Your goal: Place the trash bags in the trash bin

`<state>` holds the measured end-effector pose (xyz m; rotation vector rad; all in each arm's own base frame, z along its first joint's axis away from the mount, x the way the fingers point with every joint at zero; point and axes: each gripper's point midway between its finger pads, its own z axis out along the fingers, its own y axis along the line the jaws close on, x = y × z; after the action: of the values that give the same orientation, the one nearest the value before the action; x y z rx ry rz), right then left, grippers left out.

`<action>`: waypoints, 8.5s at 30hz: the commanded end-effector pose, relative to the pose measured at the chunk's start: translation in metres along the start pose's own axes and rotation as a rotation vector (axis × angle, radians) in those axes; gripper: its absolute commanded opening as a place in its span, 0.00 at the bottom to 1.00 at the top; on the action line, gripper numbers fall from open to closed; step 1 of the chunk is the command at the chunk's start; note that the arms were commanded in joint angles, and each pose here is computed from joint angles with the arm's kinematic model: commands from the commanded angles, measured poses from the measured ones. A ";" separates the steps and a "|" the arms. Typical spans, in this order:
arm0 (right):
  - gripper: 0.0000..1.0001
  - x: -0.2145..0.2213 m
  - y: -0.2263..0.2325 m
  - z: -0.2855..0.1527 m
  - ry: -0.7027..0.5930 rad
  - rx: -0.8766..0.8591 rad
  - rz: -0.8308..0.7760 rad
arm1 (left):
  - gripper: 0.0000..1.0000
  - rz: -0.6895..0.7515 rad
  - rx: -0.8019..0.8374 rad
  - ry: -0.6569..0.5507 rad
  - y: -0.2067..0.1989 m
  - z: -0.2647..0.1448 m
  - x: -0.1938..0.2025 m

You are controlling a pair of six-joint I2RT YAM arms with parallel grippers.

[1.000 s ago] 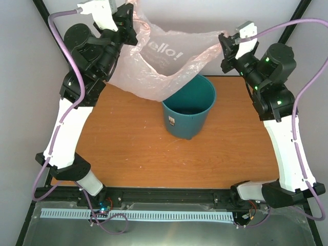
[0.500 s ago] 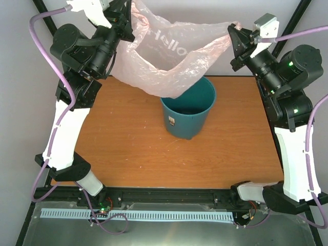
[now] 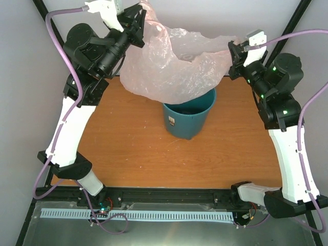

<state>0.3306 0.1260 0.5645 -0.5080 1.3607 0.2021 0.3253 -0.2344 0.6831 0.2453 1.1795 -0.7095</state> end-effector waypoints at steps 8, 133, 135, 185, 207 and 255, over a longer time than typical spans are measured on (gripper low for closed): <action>0.03 -0.002 -0.060 -0.049 0.045 0.329 0.006 | 0.01 -0.075 0.205 0.121 -0.035 0.020 0.046; 0.03 0.131 -0.020 0.028 0.363 -0.026 0.222 | 0.64 -0.152 -0.314 0.840 0.095 -0.088 0.289; 0.03 0.133 -0.019 0.029 0.365 -0.030 0.224 | 0.62 -0.184 -0.314 0.855 0.106 -0.097 0.297; 0.03 0.130 0.094 -0.038 0.437 -0.507 0.403 | 0.06 -0.610 -0.271 0.856 0.077 -0.163 0.348; 0.03 0.139 0.072 -0.067 0.486 -0.318 0.268 | 0.69 -0.125 0.036 0.712 0.017 -0.198 0.203; 0.03 0.174 0.116 -0.100 0.470 -0.514 0.267 | 0.71 0.822 0.354 0.817 -0.113 -0.130 0.268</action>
<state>0.2309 0.1535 0.3611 -0.8234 1.8487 0.6781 0.2055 -0.3630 0.4107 1.3384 1.5336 -0.1352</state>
